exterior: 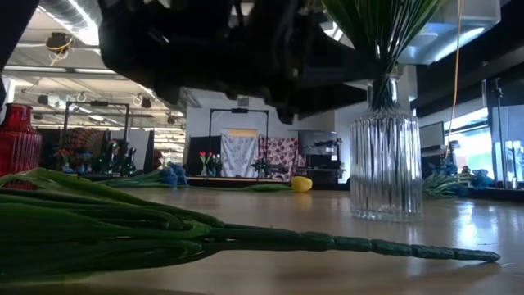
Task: Sort flowers into vase by color
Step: Put the red flower into the transparent vase, then move the transparent vase to the center of the table
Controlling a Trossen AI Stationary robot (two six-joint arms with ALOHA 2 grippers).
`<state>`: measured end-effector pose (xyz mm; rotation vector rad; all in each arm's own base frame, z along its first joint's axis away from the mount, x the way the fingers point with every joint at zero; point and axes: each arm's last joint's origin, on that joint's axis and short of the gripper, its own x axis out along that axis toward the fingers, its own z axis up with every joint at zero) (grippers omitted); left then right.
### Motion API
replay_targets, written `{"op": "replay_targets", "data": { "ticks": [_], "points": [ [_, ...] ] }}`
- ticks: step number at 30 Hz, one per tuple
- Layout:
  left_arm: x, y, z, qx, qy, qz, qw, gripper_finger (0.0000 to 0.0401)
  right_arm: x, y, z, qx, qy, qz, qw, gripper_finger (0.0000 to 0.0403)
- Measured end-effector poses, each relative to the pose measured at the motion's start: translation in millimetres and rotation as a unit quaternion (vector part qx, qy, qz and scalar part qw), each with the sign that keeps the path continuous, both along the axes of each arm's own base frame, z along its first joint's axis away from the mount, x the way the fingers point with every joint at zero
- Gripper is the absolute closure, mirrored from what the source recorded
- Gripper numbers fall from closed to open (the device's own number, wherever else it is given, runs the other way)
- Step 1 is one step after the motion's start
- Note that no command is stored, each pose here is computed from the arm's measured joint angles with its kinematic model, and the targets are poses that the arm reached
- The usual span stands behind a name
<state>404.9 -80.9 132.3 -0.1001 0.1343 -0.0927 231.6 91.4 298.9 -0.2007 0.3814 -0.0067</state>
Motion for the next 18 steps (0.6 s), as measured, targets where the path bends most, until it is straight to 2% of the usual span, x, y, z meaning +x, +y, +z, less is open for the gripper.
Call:
{"op": "replay_targets", "data": {
  "ticks": [3,8,11,14,18],
  "points": [
    [4.6,0.7,-7.7,-0.001,0.007,-0.011,1.0,0.0136,-0.1,-0.1,-0.4,0.0,0.002,0.0,1.0,0.0086],
    [11.7,-3.0,-7.9,-0.007,-0.022,-0.024,0.999,0.0136,-0.2,-0.1,-0.5,0.0,0.003,0.0,1.0,0.0086],
    [15.2,-1.9,-6.3,-0.008,-0.023,-0.009,1.0,0.0141,-0.2,-0.1,-0.6,-0.001,0.003,0.0,1.0,0.0086],
    [16.0,-1.8,-5.5,-0.007,-0.024,-0.003,1.0,0.0167,-0.2,-0.1,-0.6,-0.001,0.003,0.0,1.0,0.0086],
    [15.8,-2.5,-6.7,-0.006,-0.018,-0.003,1.0,0.0222,-0.2,-0.1,-0.6,-0.001,0.003,0.0,1.0,0.0086]
  ]
}}
